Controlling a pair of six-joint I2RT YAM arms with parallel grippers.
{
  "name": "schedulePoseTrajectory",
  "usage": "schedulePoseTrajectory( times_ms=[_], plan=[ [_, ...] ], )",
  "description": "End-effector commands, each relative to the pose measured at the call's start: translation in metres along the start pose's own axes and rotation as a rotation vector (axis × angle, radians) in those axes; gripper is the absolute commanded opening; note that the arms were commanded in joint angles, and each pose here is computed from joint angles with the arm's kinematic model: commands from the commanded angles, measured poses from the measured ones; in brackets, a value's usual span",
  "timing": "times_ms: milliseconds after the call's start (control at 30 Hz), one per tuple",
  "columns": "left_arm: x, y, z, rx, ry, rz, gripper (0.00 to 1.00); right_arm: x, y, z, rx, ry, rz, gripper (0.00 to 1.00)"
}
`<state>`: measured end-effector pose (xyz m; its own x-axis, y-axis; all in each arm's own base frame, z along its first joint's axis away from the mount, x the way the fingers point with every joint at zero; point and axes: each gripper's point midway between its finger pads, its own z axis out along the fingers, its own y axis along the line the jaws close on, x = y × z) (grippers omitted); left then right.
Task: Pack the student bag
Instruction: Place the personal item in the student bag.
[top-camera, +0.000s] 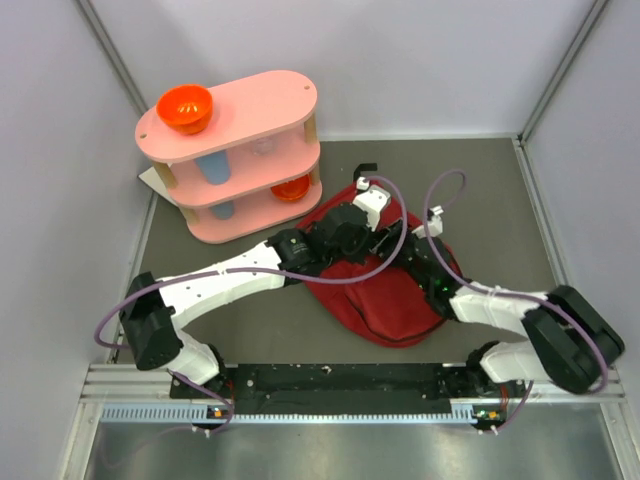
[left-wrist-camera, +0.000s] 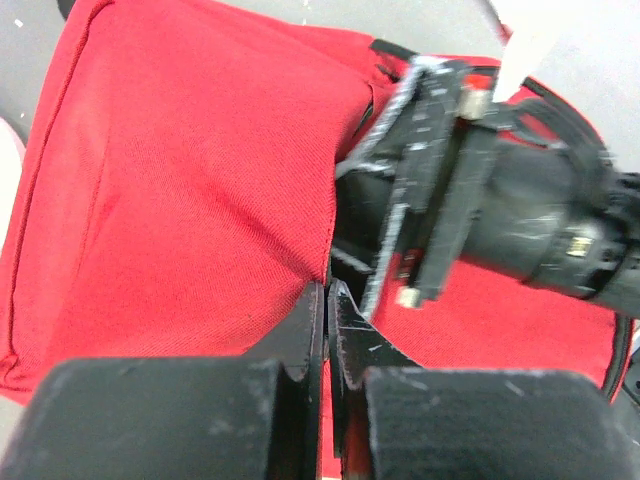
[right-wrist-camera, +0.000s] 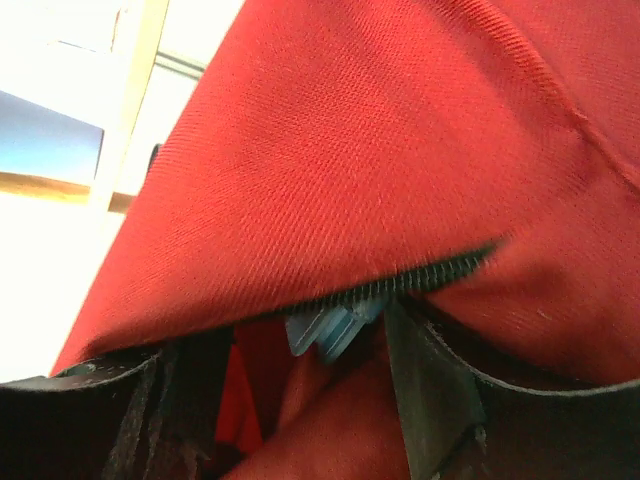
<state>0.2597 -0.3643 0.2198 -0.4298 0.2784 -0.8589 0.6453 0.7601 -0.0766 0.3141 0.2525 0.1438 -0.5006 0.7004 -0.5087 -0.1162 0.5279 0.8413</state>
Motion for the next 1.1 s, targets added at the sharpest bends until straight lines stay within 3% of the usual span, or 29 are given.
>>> schedulePoseTrajectory(
  times_ms=[0, 100, 133, 167, 533, 633, 700, 733, 767, 833, 867, 900, 933, 1000, 1067],
  plan=[
    [-0.015, 0.006, -0.011, -0.014, -0.062, -0.042, 0.00, -0.019, -0.008, -0.023, 0.073, -0.059, -0.052, 0.62],
    [-0.015, 0.005, -0.009, -0.012, -0.058, -0.045, 0.00, -0.020, -0.008, -0.030, 0.088, -0.053, -0.049, 0.60],
    [-0.015, 0.004, -0.009, -0.006, -0.060, -0.047, 0.00, -0.019, -0.008, -0.030, 0.086, -0.046, -0.049, 0.57],
    [-0.016, 0.004, -0.009, -0.005, -0.060, -0.047, 0.00, -0.018, -0.008, -0.029, 0.081, -0.043, -0.047, 0.47],
    [-0.008, 0.002, -0.010, 0.014, -0.039, -0.041, 0.00, -0.005, 0.011, 0.012, -0.010, 0.023, 0.042, 0.23],
    [-0.003, 0.002, -0.009, 0.010, -0.024, -0.042, 0.00, -0.004, 0.028, 0.014, -0.106, 0.028, 0.024, 0.23],
    [0.002, 0.005, -0.008, -0.004, -0.012, -0.046, 0.00, -0.008, 0.034, 0.008, -0.134, 0.021, 0.001, 0.32],
    [0.004, 0.006, -0.008, -0.008, -0.010, -0.049, 0.02, -0.002, 0.022, 0.003, -0.087, 0.042, -0.011, 0.38],
    [0.007, 0.007, -0.009, -0.016, 0.000, -0.055, 0.15, 0.000, 0.008, 0.000, -0.020, 0.054, -0.025, 0.40],
    [0.009, 0.012, -0.011, -0.040, -0.002, -0.069, 0.25, -0.009, -0.004, -0.013, 0.082, 0.035, -0.042, 0.46],
    [0.006, 0.013, -0.016, -0.043, -0.014, -0.086, 0.32, 0.001, -0.033, -0.025, 0.201, 0.085, -0.086, 0.48],
    [0.009, 0.016, -0.017, -0.058, -0.016, -0.094, 0.50, -0.007, -0.028, -0.037, 0.198, 0.062, -0.092, 0.49],
    [0.008, 0.018, -0.020, -0.066, -0.024, -0.105, 0.57, -0.006, -0.046, -0.047, 0.252, 0.059, -0.108, 0.51],
    [0.007, 0.025, -0.029, -0.086, -0.044, -0.133, 0.70, -0.011, -0.054, -0.073, 0.291, 0.046, -0.132, 0.52],
    [0.000, 0.039, -0.043, -0.142, -0.091, -0.184, 0.75, -0.016, -0.065, -0.090, 0.324, 0.016, -0.134, 0.53]
  ],
)
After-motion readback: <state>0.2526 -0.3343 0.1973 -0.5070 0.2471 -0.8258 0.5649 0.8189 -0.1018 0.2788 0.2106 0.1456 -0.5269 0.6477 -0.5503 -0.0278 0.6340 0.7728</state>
